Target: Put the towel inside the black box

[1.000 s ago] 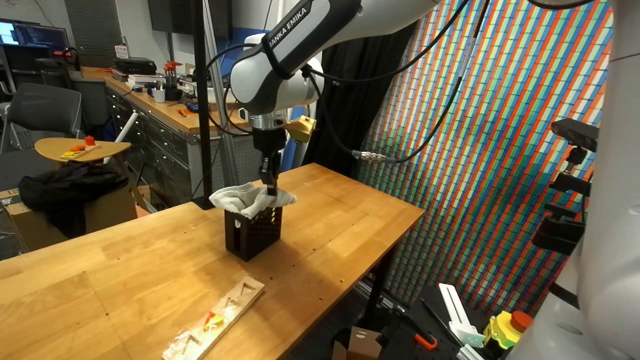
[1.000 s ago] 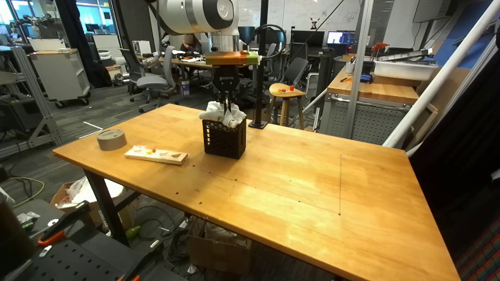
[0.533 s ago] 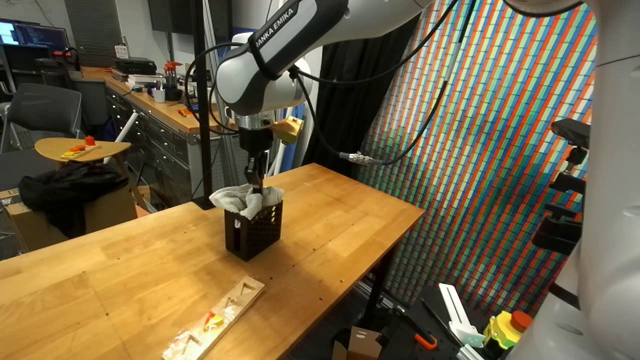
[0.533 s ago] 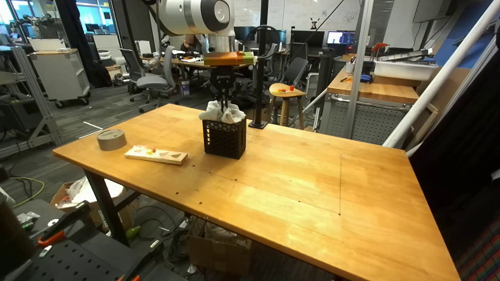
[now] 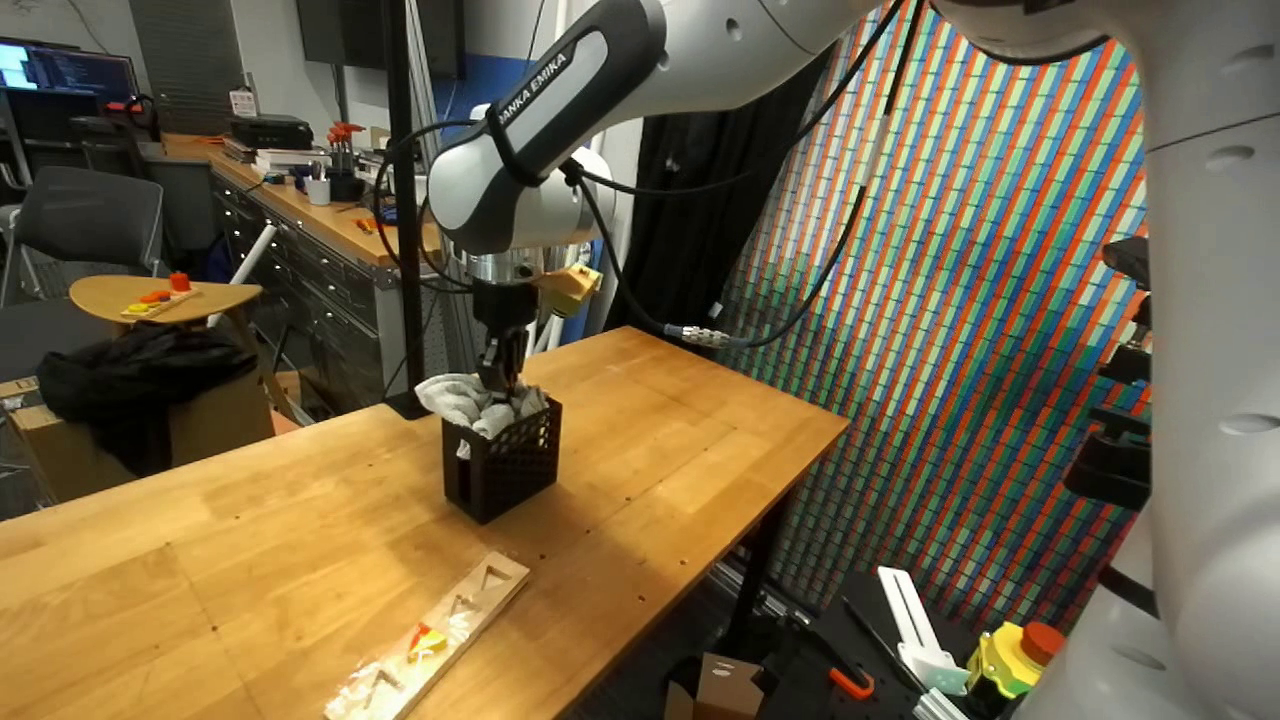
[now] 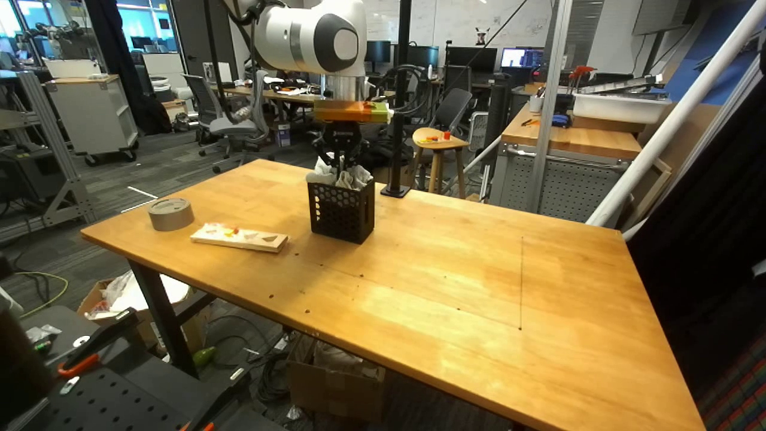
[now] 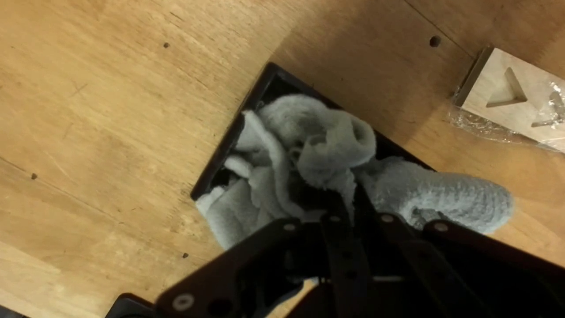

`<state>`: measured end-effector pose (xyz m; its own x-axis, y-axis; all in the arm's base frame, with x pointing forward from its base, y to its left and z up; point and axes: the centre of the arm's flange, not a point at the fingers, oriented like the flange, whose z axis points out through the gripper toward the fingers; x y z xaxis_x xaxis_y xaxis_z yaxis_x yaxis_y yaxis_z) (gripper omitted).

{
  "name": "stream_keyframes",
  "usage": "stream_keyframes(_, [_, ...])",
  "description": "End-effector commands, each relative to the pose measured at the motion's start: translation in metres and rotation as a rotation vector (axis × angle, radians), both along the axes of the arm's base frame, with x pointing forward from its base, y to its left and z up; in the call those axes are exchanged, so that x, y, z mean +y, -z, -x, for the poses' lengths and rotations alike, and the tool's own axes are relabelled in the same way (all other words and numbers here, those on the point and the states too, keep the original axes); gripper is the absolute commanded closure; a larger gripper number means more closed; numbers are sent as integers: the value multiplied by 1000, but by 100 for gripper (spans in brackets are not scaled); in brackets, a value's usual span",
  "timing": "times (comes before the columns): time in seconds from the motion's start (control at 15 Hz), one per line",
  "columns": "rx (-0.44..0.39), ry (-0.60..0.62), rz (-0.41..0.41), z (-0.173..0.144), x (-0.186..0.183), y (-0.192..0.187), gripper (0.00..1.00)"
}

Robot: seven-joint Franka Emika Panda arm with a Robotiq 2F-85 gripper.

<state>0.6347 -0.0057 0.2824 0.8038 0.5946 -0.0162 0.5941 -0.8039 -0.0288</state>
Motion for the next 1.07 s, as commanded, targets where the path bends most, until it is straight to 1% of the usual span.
stream_keyframes(0.0, [-11, 49, -61, -6, -7, 15, 95])
stream_keyframes(0.33, [37, 82, -133, -13, -6, 47, 95])
stream_keyframes(0.6, [104, 80, -208, -14, 4, 82, 95])
stream_keyframes(0.73, [134, 75, -238, -12, 11, 92, 95])
stream_keyframes(0.87, [151, 74, -250, -10, 13, 97, 95])
stream_keyframes(1.0, [151, 80, -234, -9, 10, 90, 95])
